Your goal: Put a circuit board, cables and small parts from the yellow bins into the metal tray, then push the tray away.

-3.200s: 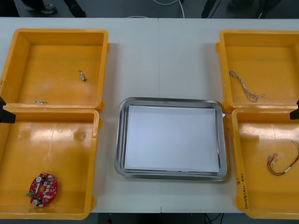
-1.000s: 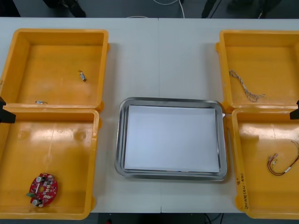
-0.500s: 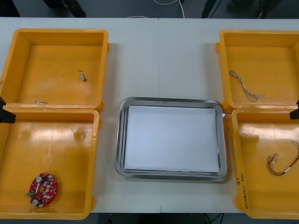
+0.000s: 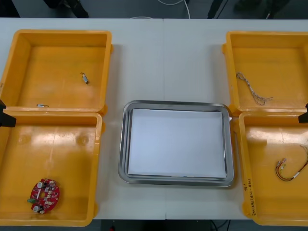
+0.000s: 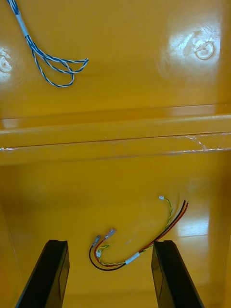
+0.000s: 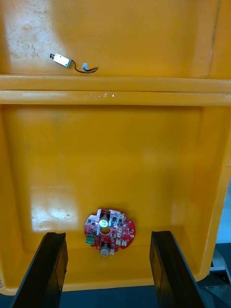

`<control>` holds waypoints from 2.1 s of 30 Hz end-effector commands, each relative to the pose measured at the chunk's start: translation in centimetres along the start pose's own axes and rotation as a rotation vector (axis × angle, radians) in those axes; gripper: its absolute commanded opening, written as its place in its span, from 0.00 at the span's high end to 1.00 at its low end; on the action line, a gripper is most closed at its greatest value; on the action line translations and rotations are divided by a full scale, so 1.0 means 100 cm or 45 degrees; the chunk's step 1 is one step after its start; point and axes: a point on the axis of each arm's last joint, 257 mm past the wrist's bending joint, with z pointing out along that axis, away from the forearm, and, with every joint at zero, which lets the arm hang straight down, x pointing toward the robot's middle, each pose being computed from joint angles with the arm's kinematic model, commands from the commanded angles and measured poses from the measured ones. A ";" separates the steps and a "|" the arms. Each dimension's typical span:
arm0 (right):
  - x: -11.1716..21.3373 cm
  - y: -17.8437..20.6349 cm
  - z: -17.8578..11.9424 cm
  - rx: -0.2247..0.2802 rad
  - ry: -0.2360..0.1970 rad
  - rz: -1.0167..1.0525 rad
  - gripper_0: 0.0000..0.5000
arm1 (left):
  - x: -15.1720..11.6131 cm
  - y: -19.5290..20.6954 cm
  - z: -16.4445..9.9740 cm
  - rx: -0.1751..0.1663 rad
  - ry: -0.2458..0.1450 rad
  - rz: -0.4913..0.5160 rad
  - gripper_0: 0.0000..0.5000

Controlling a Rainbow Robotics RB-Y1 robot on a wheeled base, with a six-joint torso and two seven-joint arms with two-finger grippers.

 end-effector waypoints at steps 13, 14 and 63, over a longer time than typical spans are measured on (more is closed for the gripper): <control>-0.009 -0.017 -0.015 0.048 -0.030 -0.006 0.00 | -0.005 0.009 -0.013 -0.052 -0.035 0.132 0.00; -0.009 -0.017 -0.015 0.048 -0.030 -0.006 0.00 | -0.005 0.009 -0.013 -0.052 -0.035 0.132 0.00; 0.007 -0.024 -0.009 0.057 -0.102 0.063 0.00 | 0.051 0.011 0.041 0.010 0.100 0.094 0.00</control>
